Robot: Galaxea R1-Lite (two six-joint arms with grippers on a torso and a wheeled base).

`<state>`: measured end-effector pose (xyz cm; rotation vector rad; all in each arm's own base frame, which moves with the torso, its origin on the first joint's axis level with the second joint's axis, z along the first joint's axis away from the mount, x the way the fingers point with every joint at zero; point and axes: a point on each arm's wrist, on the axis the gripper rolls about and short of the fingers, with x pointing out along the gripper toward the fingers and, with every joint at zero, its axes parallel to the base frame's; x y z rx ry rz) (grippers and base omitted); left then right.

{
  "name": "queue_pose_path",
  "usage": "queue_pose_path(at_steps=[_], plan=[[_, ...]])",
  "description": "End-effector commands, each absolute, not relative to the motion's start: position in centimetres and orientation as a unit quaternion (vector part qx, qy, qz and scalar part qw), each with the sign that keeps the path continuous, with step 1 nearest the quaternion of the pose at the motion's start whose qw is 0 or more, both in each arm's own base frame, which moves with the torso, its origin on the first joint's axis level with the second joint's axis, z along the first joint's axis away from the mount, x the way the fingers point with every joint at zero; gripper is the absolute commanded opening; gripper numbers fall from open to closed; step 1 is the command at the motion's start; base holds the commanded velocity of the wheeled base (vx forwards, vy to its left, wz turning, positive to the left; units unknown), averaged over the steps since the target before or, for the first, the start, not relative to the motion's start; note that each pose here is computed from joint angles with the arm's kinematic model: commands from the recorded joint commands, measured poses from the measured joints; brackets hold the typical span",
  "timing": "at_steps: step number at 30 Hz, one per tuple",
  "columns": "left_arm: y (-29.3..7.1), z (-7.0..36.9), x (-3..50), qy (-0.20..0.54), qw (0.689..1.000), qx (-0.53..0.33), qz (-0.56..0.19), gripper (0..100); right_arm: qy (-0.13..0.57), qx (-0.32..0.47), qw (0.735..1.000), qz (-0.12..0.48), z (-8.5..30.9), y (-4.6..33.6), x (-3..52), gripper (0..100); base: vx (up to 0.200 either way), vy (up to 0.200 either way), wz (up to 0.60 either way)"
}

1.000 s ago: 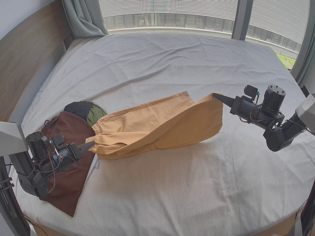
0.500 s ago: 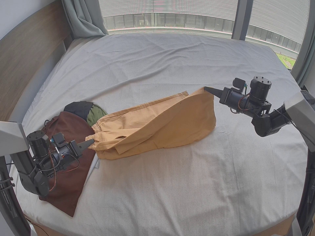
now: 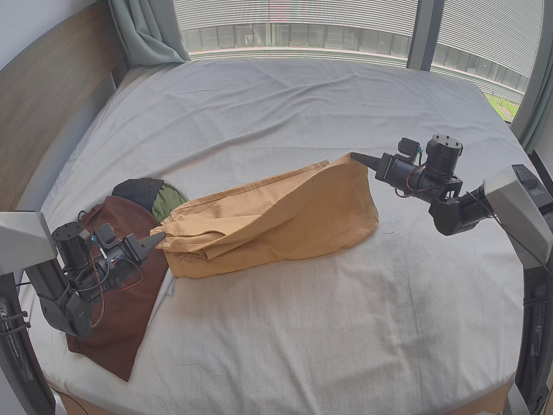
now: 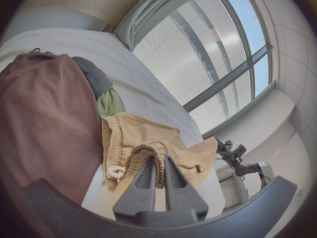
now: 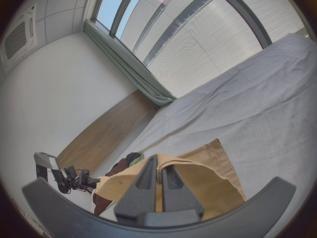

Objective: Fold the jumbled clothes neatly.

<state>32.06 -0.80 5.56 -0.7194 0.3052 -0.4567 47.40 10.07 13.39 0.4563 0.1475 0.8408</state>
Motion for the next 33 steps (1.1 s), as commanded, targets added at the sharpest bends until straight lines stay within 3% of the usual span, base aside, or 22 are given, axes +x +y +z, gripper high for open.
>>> queue_pose_path(at_steps=[1,23,24,25,33], plan=[[-0.8,4.5,33.1,0.151,0.899,-0.349,-0.218,0,0.076,0.221,0.885,0.402,12.2,10.2,48.7,0,0.0,0.0,0.0],[-0.9,3.2,35.4,0.14,0.904,-0.348,-0.206,0,0.066,0.222,0.889,0.395,10.0,11.1,52.1,0,0.0,0.0,0.0],[-0.8,3.2,35.5,0.14,0.904,-0.348,-0.206,100,0.063,0.221,0.889,0.395,10.0,11.2,52.2,0,0.0,0.0,0.0],[-0.8,3.2,35.6,0.138,0.904,-0.349,-0.205,100,0.059,0.221,0.89,0.393,10.2,11.2,52.3,100,0.0,0.0,0.0],[0.5,3.7,37.1,0.101,0.906,-0.378,-0.162,100,0.043,0.222,0.901,0.37,10.3,11.0,53.1,100,0.0,0.0,0.0]])
